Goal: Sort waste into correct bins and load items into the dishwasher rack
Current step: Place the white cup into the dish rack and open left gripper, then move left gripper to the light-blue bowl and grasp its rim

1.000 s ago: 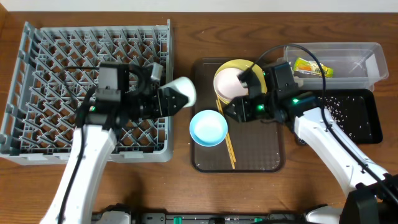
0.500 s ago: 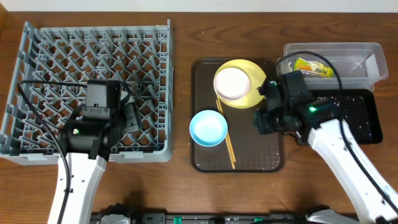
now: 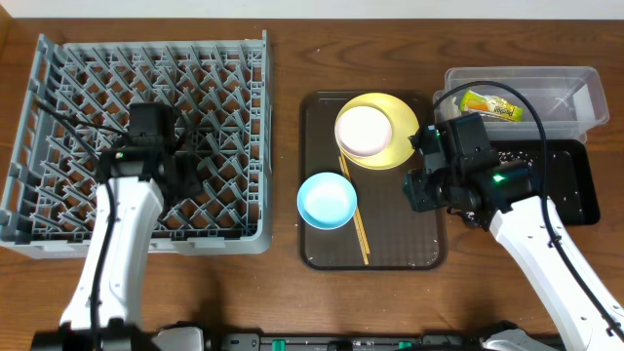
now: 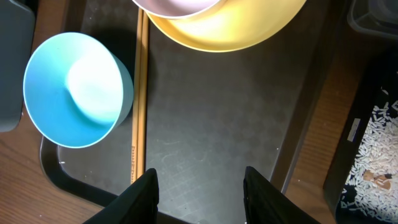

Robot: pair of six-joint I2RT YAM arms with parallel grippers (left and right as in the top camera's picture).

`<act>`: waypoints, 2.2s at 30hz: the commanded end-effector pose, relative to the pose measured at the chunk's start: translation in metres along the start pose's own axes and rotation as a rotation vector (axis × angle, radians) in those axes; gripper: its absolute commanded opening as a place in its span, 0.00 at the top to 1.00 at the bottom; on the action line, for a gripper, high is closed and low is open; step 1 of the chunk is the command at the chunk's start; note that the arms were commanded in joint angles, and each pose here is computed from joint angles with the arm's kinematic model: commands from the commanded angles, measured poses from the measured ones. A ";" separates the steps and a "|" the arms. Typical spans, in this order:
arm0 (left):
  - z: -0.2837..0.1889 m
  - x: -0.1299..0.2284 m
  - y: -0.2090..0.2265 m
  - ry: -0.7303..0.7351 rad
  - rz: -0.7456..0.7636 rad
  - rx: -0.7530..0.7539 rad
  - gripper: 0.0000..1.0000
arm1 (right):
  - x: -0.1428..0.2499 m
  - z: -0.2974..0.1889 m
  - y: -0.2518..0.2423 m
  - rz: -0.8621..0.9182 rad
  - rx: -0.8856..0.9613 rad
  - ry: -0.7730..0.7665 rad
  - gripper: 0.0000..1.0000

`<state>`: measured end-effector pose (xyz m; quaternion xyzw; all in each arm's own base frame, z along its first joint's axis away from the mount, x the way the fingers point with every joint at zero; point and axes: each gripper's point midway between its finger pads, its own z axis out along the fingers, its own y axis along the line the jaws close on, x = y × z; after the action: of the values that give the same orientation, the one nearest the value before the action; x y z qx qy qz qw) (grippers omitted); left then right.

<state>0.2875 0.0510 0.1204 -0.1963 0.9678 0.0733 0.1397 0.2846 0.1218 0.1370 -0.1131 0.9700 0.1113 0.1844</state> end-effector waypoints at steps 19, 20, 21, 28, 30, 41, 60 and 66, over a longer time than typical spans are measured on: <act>0.028 0.013 -0.010 0.141 0.008 0.012 0.09 | -0.001 -0.004 -0.004 -0.002 0.012 -0.006 0.47; 0.025 0.013 -0.010 0.133 0.007 0.014 0.09 | -0.001 -0.004 -0.004 -0.002 0.012 -0.006 0.46; 0.021 0.012 -0.009 0.124 0.005 0.018 0.09 | -0.002 -0.004 -0.004 -0.003 0.012 -0.006 0.46; -0.024 0.003 -0.021 -0.011 -0.018 0.161 0.09 | -0.002 -0.004 -0.004 -0.003 0.012 -0.006 0.45; -0.043 0.003 -0.038 -0.043 -0.017 0.288 0.10 | -0.002 -0.004 -0.003 -0.004 0.011 -0.007 0.44; -0.074 0.030 -0.125 -0.029 0.221 0.574 0.13 | -0.004 -0.004 -0.002 -0.005 0.006 -0.017 0.43; -0.013 0.091 -0.215 0.075 0.565 0.452 0.16 | -0.004 -0.004 -0.002 -0.004 0.006 -0.015 0.43; 0.003 0.099 -0.226 0.102 0.590 0.442 0.18 | -0.003 -0.004 -0.002 -0.002 0.007 -0.011 0.43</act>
<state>0.2856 -0.1882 0.0674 0.1142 0.9819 -0.1186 0.0942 0.2845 0.1219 0.1371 -0.1151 0.9697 0.1110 0.1847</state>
